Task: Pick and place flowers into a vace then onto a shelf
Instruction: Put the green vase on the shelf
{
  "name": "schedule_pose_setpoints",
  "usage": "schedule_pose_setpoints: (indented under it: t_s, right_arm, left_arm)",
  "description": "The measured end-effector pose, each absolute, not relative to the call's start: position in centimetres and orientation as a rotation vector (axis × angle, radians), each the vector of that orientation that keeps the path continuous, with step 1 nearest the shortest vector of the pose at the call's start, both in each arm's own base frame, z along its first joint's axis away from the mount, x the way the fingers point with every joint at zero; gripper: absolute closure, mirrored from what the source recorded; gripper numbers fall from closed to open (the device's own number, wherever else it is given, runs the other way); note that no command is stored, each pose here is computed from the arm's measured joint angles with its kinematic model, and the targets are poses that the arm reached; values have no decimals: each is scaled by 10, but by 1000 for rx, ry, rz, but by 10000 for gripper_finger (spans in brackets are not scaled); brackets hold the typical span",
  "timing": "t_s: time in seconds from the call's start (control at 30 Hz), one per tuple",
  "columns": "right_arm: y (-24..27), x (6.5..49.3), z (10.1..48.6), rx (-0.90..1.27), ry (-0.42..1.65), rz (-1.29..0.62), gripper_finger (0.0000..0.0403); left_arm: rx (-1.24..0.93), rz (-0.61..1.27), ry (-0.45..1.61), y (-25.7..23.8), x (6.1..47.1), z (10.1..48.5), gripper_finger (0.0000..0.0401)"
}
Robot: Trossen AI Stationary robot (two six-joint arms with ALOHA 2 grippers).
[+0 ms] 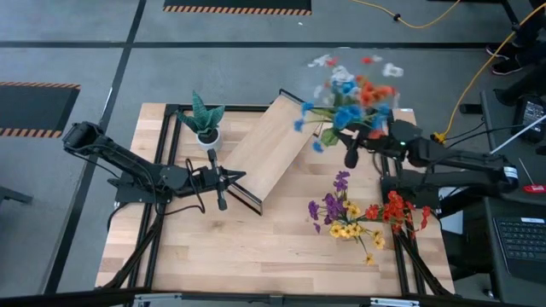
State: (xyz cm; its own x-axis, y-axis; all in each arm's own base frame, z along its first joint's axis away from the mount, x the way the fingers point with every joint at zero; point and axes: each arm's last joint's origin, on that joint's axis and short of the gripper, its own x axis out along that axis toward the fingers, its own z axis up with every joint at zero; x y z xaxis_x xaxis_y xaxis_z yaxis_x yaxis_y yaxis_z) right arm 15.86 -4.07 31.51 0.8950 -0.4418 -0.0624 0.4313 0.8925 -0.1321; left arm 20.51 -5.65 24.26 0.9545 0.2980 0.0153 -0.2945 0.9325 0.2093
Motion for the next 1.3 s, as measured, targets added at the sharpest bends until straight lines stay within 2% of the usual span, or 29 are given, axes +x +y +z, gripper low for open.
schedule_pose_setpoints:
  t_s: [0.2, 0.37, 0.57, 0.9, 1.3]
  right_arm:
    - [-50, 196, 322, -113, 168, -444, 291]
    - [-59, 227, 329, -112, 133, -452, 291]
    - [-73, 260, 315, -107, 113, -410, 291]
    - [-93, 279, 297, -89, 100, -359, 291]
    - [-120, 288, 281, -66, 81, -438, 291]
  left_arm:
    - [212, 303, 17, -56, 205, 243, 394]
    - [225, 304, 17, -56, 205, 243, 396]
    - [268, 309, 20, -56, 205, 243, 400]
    - [270, 233, 9, -58, 206, 243, 395]
    - [270, 233, 9, -58, 206, 243, 396]
